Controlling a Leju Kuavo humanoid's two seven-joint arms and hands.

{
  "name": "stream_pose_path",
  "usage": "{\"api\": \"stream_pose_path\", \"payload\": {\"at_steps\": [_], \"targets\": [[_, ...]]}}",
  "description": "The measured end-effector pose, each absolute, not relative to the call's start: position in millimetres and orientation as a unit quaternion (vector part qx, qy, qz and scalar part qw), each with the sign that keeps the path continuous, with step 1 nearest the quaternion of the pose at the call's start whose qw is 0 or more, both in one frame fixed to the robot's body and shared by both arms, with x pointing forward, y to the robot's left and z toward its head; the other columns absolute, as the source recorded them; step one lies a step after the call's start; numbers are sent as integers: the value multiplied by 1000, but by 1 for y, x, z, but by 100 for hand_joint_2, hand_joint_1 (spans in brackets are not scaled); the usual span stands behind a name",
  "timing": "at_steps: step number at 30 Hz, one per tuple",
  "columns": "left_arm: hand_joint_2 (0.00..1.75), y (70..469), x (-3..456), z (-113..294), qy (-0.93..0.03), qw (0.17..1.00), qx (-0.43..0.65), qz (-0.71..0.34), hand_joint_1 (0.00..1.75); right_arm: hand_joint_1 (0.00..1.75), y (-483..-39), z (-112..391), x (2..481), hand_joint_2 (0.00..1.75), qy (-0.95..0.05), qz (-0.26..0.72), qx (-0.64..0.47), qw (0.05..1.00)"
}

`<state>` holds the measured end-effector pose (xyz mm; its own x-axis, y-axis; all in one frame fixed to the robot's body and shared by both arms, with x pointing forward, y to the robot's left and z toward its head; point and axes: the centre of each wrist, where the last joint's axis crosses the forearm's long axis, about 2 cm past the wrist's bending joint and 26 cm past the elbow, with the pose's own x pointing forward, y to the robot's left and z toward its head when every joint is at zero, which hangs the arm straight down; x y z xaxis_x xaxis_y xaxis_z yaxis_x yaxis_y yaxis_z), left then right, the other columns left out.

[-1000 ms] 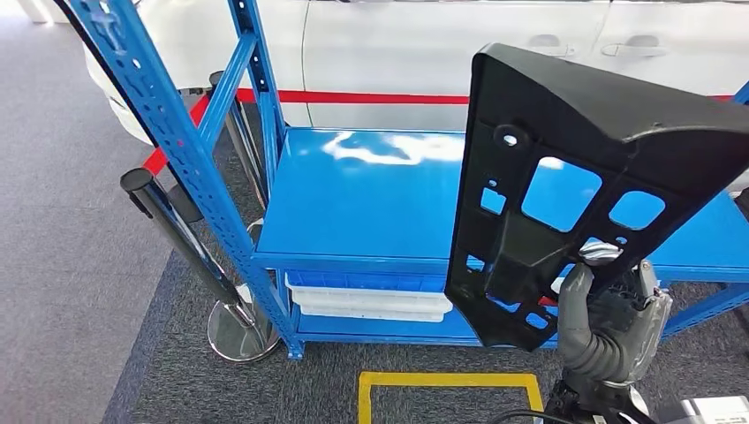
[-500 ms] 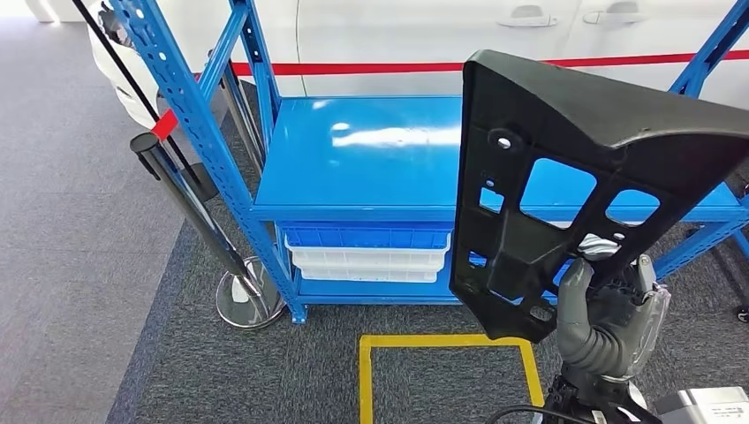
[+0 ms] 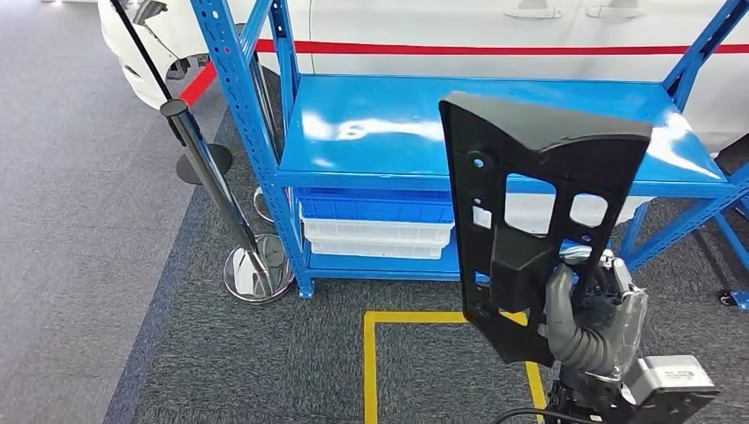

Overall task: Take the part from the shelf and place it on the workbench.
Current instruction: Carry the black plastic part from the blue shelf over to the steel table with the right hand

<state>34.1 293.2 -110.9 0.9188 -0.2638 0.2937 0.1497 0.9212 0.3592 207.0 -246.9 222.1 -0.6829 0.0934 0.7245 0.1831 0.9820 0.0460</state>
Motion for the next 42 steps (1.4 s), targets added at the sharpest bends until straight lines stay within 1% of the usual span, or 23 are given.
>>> {"api": "stream_pose_path", "payload": {"at_steps": [8, 19, 42], "targets": [[175, 290, 33, -111, -169, 965, 163, -114, 0, 175, -255, 207, 210, 175, -900, -36, -107, 422], [175, 292, 31, -111, -172, 965, 163, -112, 0, 175, -254, 195, 210, 175, -890, -22, -113, 442], [175, 295, 33, -111, -187, 962, 161, -119, 0, 175, -274, 182, 205, 175, -880, -55, -130, 454]]}}
